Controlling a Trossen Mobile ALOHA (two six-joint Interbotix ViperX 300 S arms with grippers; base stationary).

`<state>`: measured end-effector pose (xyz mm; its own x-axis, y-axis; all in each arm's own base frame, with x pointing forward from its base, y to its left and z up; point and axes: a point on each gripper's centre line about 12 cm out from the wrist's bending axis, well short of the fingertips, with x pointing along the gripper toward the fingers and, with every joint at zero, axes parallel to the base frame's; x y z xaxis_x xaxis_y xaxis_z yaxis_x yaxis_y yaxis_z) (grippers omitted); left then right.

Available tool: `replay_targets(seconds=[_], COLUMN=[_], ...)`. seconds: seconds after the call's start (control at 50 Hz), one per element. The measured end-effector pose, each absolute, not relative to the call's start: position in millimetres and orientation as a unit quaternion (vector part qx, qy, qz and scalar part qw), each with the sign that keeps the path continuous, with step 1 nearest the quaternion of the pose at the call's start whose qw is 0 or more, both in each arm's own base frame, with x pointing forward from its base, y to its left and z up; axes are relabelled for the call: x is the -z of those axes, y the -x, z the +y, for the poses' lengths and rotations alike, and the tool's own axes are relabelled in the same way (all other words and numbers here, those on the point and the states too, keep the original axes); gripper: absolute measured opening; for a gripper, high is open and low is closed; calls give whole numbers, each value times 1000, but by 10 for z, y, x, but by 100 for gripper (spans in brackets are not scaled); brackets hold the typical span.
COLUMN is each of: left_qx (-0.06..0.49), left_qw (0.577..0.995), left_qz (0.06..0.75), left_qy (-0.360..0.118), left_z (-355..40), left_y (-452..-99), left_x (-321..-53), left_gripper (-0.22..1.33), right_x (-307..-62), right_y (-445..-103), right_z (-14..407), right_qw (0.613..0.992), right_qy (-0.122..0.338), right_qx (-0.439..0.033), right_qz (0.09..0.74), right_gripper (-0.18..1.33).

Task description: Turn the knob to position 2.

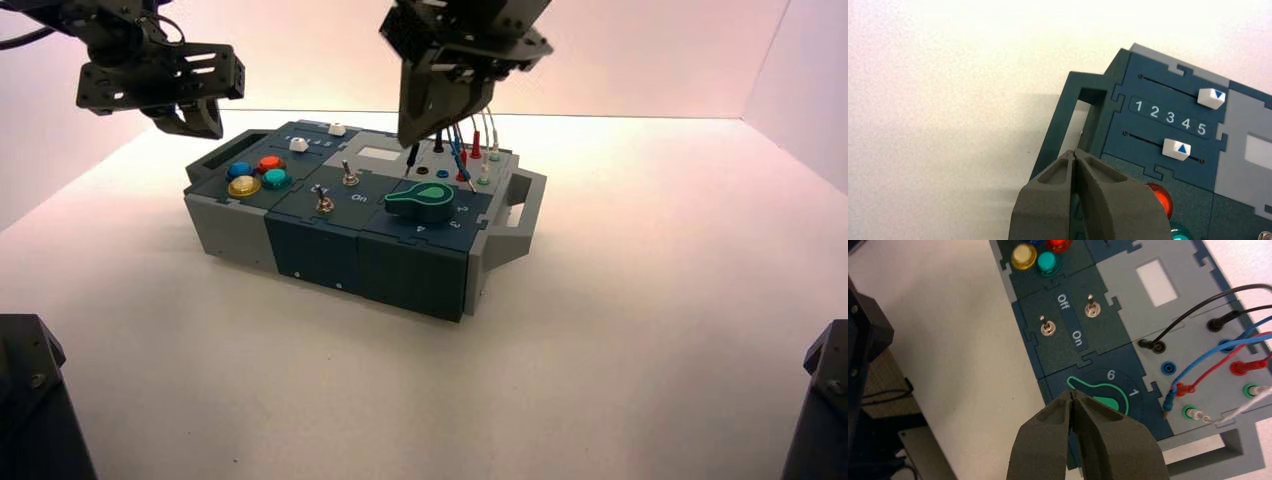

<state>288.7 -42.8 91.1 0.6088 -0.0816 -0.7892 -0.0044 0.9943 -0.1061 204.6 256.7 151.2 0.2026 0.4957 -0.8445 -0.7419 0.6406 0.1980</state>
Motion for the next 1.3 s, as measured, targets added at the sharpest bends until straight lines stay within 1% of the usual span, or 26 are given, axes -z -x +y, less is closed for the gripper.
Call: replay_targets(seconds=[0.2,0.4,0.7,0.82,1.04,1.3], left_qx=[22,23,23,23,24,24], left_qw=[894,893,891,891,891,891], left_qz=[446,448,450,451,450,450], left_qy=[48,48,48,48,48,48], left_z=[-432,-433,-436,-436,-438,-443], left_y=[-2897,-2893,-2896,-2893,-2902,-2906], left_x=[-901,-898,-900,-903,-909,-909], left_gripper=[-16,-16,-16,-16,-16,-16], right_x=[-1346,-1218,-1167,-1139,-1129,-1239], right_y=[-2089,-2174,-2333,-2347,-2254,-2103], right_z=[2637,2730,2893,2917,2885,2765], right_qw=[746,739,739,733,724,727], right_qy=[136,143,146,150,154,147], right_qx=[-401,-397,-399,-400,-404,-406], right_qz=[514,526,523,529,537,534], right_gripper=[-14,-14,-14,-14,-14,-14])
